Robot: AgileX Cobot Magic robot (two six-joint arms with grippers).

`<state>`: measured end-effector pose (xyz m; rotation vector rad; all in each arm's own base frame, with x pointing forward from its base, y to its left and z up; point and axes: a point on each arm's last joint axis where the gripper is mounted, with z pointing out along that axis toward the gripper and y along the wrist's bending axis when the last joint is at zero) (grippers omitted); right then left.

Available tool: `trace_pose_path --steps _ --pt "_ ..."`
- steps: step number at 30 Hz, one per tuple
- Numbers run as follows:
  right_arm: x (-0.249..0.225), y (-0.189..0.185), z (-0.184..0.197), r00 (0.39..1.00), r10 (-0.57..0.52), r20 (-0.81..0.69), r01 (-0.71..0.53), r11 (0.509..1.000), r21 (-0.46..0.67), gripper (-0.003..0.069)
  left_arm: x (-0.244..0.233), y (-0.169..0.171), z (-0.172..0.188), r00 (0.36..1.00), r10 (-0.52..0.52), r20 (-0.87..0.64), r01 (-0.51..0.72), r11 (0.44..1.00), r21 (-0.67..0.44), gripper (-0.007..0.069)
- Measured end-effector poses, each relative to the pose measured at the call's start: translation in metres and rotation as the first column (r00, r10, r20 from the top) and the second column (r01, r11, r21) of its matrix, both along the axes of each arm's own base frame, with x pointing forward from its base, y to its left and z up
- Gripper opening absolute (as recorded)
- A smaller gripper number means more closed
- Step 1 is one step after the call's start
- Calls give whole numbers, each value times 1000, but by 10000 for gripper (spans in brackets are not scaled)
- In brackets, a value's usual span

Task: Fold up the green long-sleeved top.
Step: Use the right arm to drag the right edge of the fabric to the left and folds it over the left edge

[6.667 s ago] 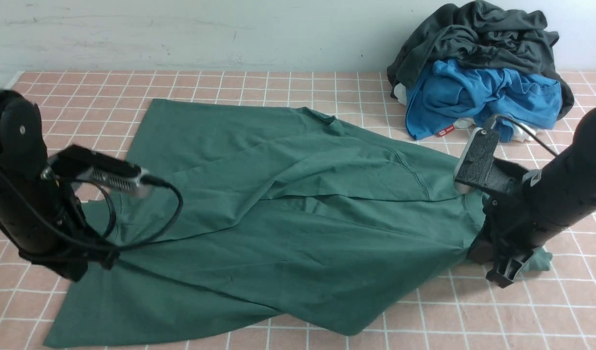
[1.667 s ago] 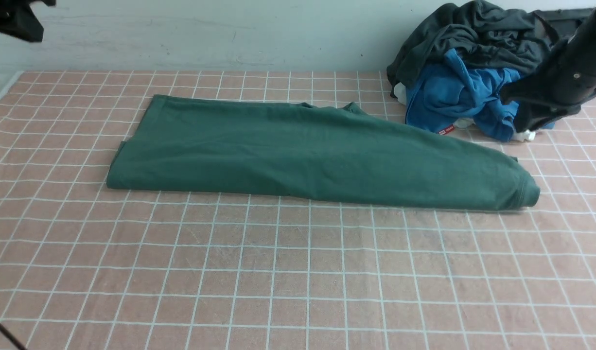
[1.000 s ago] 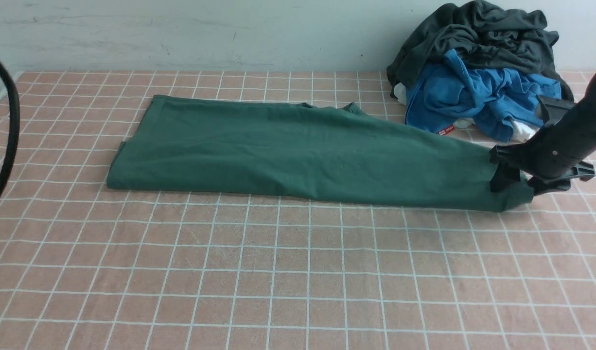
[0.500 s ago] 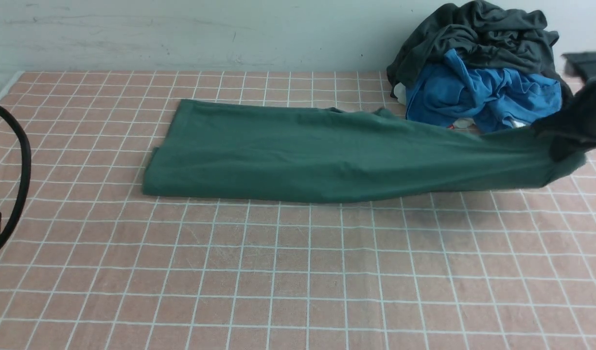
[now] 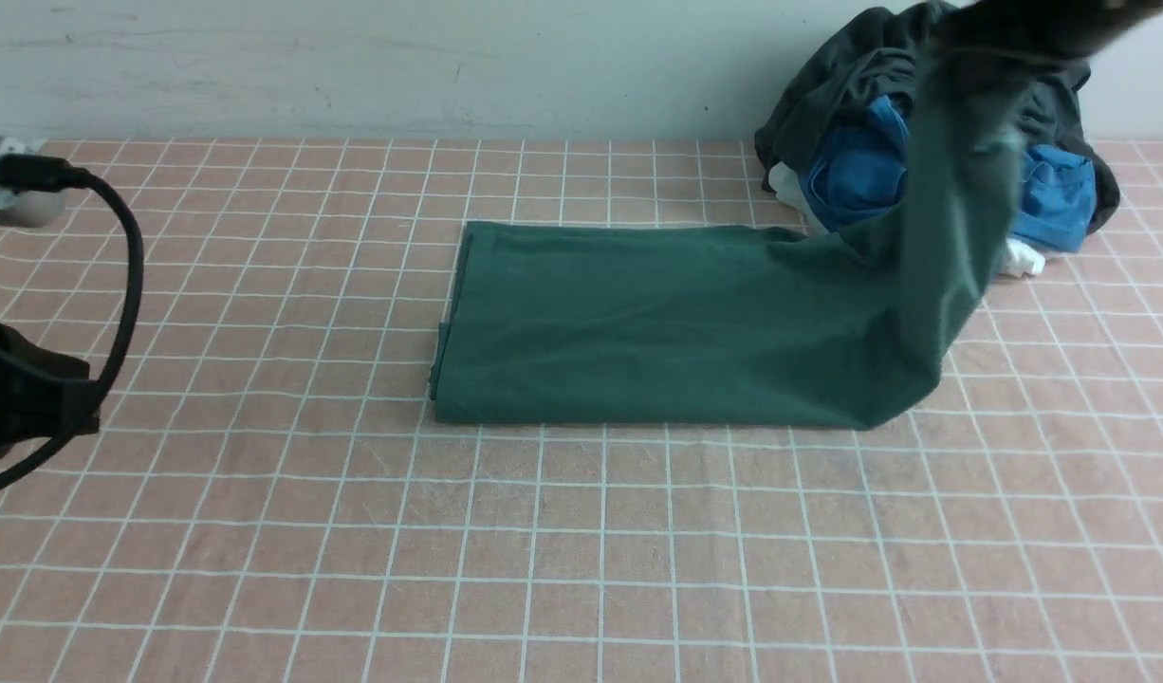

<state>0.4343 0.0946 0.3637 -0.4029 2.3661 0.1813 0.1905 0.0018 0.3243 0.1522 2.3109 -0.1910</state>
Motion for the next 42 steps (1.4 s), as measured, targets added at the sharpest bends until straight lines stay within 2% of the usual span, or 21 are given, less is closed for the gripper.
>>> trace_pose_path --steps 3,4,5,10,15,20,21,22,24,26,29,31,34,35,36,37,39,42 --pt "-1 84 -28 986 162 25 -163 986 19 34 2 -1 -5 999 -7 -34 7 1000 -18 -3" --pt "-1 88 -30 985 170 26 -170 985 20 34 2 -1 -5 999 -7 -34 6 1000 -19 -3" --pt "0 120 -49 974 221 42 -222 975 20 34 2 -1 -5 999 -7 -33 6 1000 -26 -3" --pt "7 181 -108 962 269 57 -272 961 51 36 2 -2 -4 1000 -6 -31 5 999 -43 -3" --pt "16 208 -124 957 279 76 -285 955 85 89 2 -3 -4 1000 -6 -30 4 999 -50 -3" --pt "19 221 -98 944 290 157 -310 944 117 280 2 -3 -4 1000 -6 -30 4 999 -50 -3" --pt "19 220 -90 942 293 166 -314 942 118 337 2 -3 -4 1000 -6 -30 4 999 -50 -3" --pt "19 220 -87 940 293 173 -315 942 117 344 2 -3 -4 1000 -6 -30 4 999 -50 -3" --pt "20 215 -72 938 294 182 -315 943 103 415 2 -3 -4 1000 -6 -30 4 999 -50 -3" --pt "20 210 -68 941 292 169 -310 946 91 434 2 -3 -4 1000 -6 -29 4 999 -51 -3" --pt "22 200 -72 951 292 105 -299 952 65 422 2 -3 -4 1000 -6 -29 4 999 -51 -3" --pt "23 195 -78 955 289 59 -292 955 46 386 2 -3 -4 1000 -6 -29 4 998 -55 -3" --pt "28 194 -106 959 281 -46 -280 959 36 231 3 -4 -3 1000 -6 -24 4 997 -78 -3" --pt "28 195 -111 958 281 -56 -279 959 36 221 3 -5 -3 1000 -7 -23 5 997 -81 -3" --pt "29 203 -130 953 287 -97 -282 957 65 130 3 -5 -2 1000 -11 -19 9 996 -90 -3" --pt "28 210 -143 949 295 -112 -287 954 81 82 3 -6 -2 1000 -13 -16 11 995 -95 -3" --pt "24 230 -167 939 322 -125 -308 944 119 24 3 -6 -2 1000 -19 -12 18 995 -94 -3" --pt "16 251 -185 925 363 -111 -348 928 136 -3 3 -6 -2 999 -31 -7 30 996 -84 -3"
